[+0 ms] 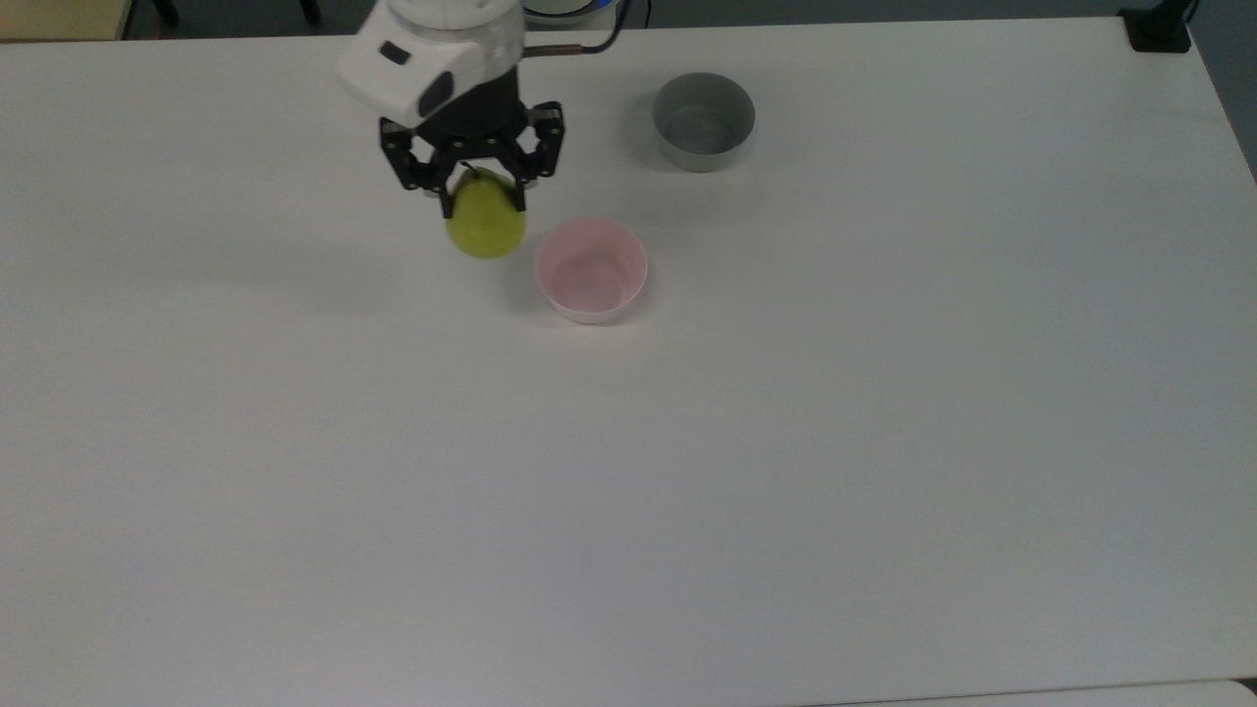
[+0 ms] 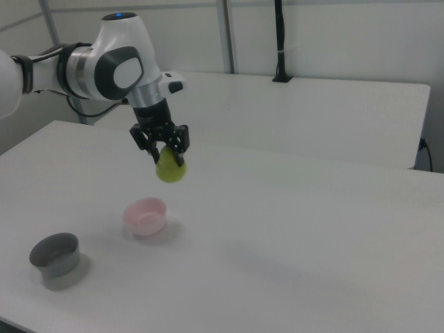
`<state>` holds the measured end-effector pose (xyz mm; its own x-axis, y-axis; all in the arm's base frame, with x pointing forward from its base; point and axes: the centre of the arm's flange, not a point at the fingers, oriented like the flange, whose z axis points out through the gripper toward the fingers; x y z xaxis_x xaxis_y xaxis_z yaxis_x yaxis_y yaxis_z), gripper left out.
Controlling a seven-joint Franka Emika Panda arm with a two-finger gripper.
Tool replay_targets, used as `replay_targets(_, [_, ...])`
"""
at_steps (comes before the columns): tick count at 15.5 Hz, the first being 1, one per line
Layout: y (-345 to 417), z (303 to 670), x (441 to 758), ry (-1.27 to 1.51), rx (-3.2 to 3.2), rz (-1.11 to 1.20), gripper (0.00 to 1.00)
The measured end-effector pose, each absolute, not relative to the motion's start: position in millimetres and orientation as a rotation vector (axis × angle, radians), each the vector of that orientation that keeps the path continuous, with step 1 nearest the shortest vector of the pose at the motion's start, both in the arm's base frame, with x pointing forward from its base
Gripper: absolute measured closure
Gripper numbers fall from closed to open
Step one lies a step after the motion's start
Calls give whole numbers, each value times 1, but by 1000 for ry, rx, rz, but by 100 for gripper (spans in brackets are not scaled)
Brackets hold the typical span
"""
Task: Pick up a pear from the bowl
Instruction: 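Carry the pear away from the pink bowl across the table, then lower the pear onto the table and open the gripper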
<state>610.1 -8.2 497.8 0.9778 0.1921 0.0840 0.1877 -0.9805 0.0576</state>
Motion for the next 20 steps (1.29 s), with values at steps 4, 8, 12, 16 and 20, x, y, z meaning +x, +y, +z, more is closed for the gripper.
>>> replay_targets(4, [-66,498,614,277,3065,139,37])
replay_targets(8, [-130,483,622,253,3060,110,37])
replay_targets(12, [-183,450,629,229,3073,48,37])
replay_targets(16, [-211,410,636,216,3084,10,37])
replay_targets(20, [-218,386,642,209,3088,6,37])
